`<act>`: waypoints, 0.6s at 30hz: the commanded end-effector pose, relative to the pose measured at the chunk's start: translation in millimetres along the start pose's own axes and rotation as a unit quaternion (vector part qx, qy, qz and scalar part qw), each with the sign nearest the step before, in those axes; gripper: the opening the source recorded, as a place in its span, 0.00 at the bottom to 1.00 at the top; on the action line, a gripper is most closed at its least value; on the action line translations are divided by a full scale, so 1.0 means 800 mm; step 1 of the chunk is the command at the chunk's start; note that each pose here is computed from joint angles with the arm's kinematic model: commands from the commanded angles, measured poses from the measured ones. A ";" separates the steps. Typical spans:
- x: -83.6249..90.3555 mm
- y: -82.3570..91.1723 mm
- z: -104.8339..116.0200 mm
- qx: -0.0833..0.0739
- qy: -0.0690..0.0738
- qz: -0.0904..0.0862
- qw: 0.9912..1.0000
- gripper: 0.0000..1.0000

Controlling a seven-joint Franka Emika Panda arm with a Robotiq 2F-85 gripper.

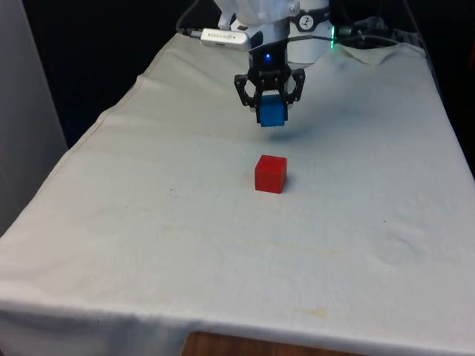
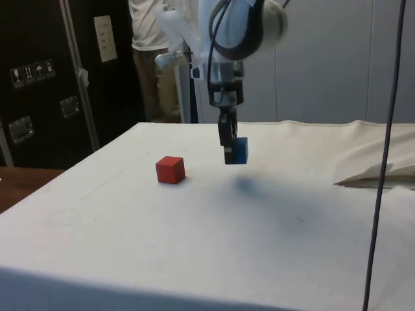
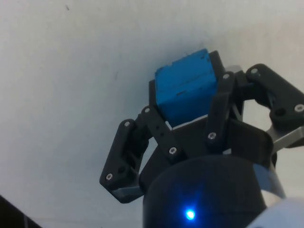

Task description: Stack the two cubes.

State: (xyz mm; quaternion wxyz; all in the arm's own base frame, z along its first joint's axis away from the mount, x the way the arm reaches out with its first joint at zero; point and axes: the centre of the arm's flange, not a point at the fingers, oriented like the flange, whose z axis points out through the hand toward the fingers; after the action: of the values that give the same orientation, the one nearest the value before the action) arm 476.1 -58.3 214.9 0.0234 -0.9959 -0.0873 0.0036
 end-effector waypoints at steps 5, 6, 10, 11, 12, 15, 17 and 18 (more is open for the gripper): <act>0.013 0.001 -0.016 0.006 -0.004 -0.001 1.000 0.02; 0.016 0.003 -0.020 0.003 -0.009 0.000 1.000 0.02; 0.025 0.004 -0.032 0.007 -0.013 -0.001 1.000 0.02; 0.030 0.005 -0.038 0.009 -0.015 0.000 1.000 0.02; 0.033 0.005 -0.041 0.010 -0.016 -0.001 1.000 0.02; 0.038 0.005 -0.048 0.012 -0.017 -0.002 1.000 0.02; 0.045 0.006 -0.056 0.015 -0.020 -0.002 1.000 0.02; 0.047 0.007 -0.059 0.016 -0.021 -0.002 1.000 0.02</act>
State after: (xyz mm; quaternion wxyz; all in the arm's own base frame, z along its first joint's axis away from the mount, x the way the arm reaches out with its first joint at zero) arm 514.1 -58.2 260.4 0.0416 -0.9948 -0.0906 0.0203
